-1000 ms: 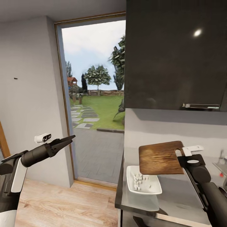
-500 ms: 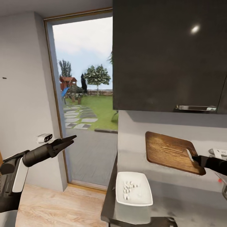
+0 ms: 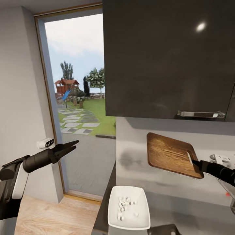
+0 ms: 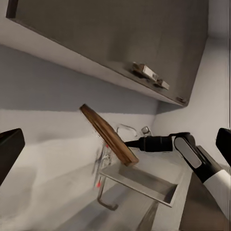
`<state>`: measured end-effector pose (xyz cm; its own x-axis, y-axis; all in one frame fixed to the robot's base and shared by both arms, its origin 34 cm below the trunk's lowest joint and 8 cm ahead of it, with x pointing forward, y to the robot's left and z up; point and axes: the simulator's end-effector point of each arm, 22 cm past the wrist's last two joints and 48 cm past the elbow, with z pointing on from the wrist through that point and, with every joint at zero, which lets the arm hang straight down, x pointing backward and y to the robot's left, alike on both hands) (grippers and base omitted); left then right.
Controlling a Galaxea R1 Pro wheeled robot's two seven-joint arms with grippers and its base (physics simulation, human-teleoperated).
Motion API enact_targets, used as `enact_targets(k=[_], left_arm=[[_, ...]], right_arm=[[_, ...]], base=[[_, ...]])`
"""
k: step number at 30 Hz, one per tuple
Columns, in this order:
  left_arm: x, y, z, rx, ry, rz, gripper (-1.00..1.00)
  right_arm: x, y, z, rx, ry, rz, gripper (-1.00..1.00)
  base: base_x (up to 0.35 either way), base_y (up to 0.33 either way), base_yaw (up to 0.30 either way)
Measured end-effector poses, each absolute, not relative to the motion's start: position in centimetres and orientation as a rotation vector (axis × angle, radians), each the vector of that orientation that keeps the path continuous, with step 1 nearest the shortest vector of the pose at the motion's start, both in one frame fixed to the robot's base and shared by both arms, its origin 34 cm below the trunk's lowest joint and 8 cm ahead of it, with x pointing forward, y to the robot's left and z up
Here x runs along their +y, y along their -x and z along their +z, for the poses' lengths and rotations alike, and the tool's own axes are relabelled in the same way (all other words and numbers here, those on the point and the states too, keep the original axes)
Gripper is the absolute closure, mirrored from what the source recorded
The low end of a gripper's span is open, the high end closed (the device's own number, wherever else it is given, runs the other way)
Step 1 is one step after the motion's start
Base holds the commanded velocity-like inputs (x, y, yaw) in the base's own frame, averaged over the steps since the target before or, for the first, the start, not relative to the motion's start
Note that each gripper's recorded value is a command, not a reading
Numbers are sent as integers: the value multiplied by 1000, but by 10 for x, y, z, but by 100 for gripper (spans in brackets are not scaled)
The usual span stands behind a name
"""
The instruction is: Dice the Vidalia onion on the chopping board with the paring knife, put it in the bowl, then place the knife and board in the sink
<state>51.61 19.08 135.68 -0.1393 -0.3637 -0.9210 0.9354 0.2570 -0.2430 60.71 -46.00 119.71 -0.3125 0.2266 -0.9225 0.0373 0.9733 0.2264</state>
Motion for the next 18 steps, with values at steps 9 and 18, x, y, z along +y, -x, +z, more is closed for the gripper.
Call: enact_targets(k=[9,18], left_arm=[[195,-515,1359,1209,-640,-1226,-100],[176,-542,1310,1467,-680,-1048,-100]], right_arm=[[-489,-585,1205,1841,-345,228,100],[-487,-575,1195,1877,-412,268,100]], base=[[4,-3,-182],[0,0,-193]])
